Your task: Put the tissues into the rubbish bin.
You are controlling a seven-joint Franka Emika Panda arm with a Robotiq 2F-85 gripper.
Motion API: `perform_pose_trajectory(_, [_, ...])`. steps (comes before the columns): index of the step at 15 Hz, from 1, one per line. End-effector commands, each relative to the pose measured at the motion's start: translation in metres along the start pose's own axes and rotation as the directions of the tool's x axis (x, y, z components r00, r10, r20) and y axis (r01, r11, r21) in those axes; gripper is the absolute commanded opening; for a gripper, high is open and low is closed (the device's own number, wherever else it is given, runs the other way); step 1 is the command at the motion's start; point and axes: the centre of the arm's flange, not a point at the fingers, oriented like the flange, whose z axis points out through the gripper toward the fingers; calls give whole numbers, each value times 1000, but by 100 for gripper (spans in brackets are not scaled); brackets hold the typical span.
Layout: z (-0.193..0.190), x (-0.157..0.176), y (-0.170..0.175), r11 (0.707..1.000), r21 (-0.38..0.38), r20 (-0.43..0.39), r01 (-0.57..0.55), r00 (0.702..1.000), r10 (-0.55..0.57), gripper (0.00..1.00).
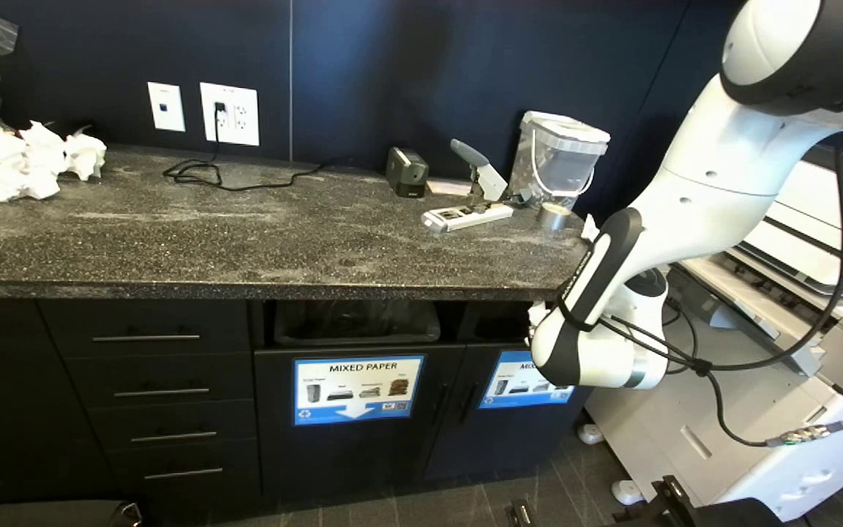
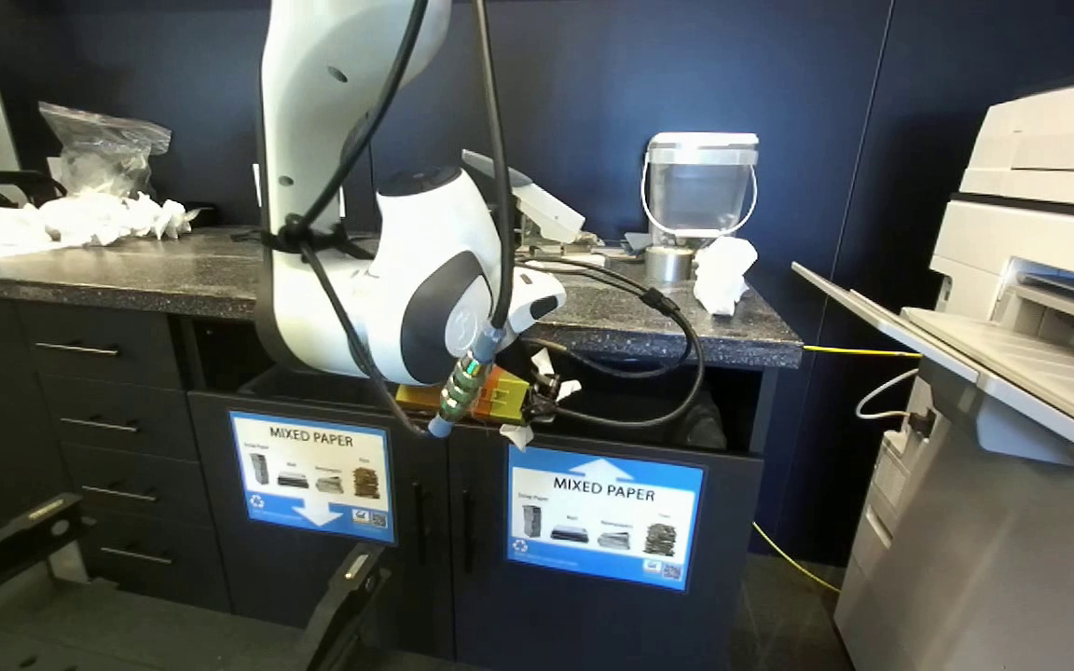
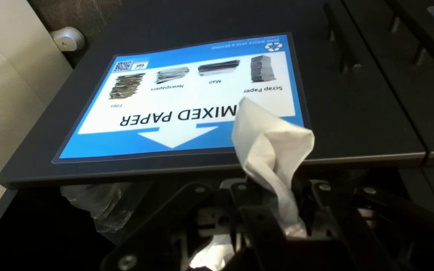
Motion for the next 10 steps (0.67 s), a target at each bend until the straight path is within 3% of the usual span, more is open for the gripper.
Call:
perform_pose_trajectory(1, [36,15,-1,998,-32,-88,-55,995,52,16])
perform_pose_trajectory(10, [92,39,-1,995,-35,-184,-90,979,82,16])
